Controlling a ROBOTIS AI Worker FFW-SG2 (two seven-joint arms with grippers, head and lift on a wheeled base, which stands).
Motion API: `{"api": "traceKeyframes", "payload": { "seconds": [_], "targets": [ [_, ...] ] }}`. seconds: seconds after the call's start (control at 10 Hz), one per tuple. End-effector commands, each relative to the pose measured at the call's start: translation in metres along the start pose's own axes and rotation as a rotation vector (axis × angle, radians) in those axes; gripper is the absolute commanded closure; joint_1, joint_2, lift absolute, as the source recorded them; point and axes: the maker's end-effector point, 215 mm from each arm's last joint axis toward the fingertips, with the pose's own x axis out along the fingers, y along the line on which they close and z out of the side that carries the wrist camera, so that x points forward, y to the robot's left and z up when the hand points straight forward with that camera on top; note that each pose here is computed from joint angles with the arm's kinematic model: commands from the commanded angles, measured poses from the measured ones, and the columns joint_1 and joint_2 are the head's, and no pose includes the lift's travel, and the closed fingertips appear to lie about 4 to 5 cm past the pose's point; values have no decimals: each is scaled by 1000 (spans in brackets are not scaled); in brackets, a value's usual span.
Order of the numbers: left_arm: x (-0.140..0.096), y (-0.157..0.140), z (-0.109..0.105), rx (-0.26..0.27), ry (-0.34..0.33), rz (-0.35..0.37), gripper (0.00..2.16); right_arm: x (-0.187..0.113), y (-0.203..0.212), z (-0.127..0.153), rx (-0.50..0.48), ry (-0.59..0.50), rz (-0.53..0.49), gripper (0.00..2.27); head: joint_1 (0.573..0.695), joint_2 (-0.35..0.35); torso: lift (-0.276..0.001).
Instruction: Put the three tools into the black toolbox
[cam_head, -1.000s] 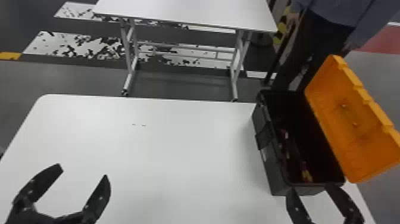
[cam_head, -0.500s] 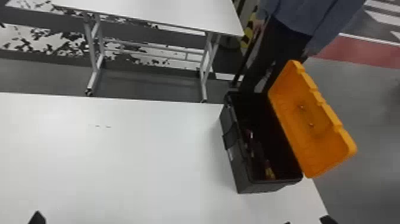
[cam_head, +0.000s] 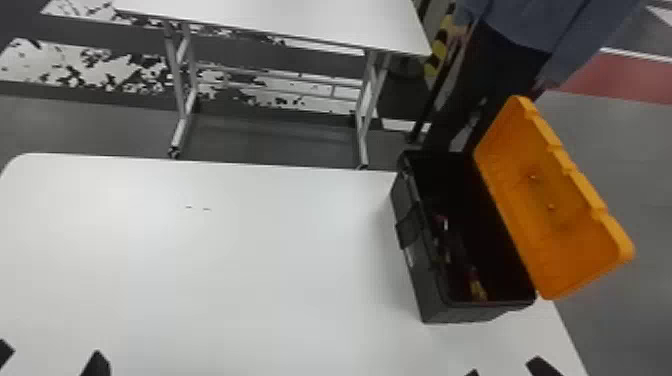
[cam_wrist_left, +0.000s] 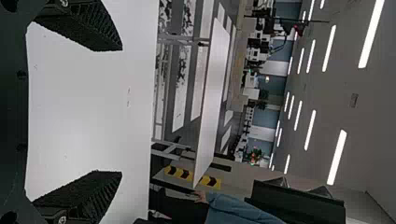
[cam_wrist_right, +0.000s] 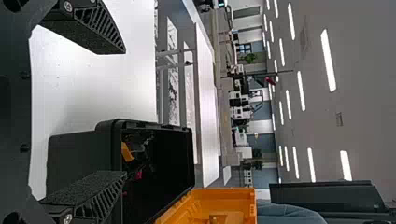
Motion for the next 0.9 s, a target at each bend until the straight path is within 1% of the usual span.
{"api": "traceKeyframes", "payload": {
  "seconds": [0.0,0.8],
  "targets": [
    [1,-5,-2,-4,6,-8,53,3,4,-2,6,16,10,80,695,-175,-51],
    [1,-10,-9,-5,17,-14,53,3,5,9,14,-10,27,107,695,-190,-51]
  ]
}}
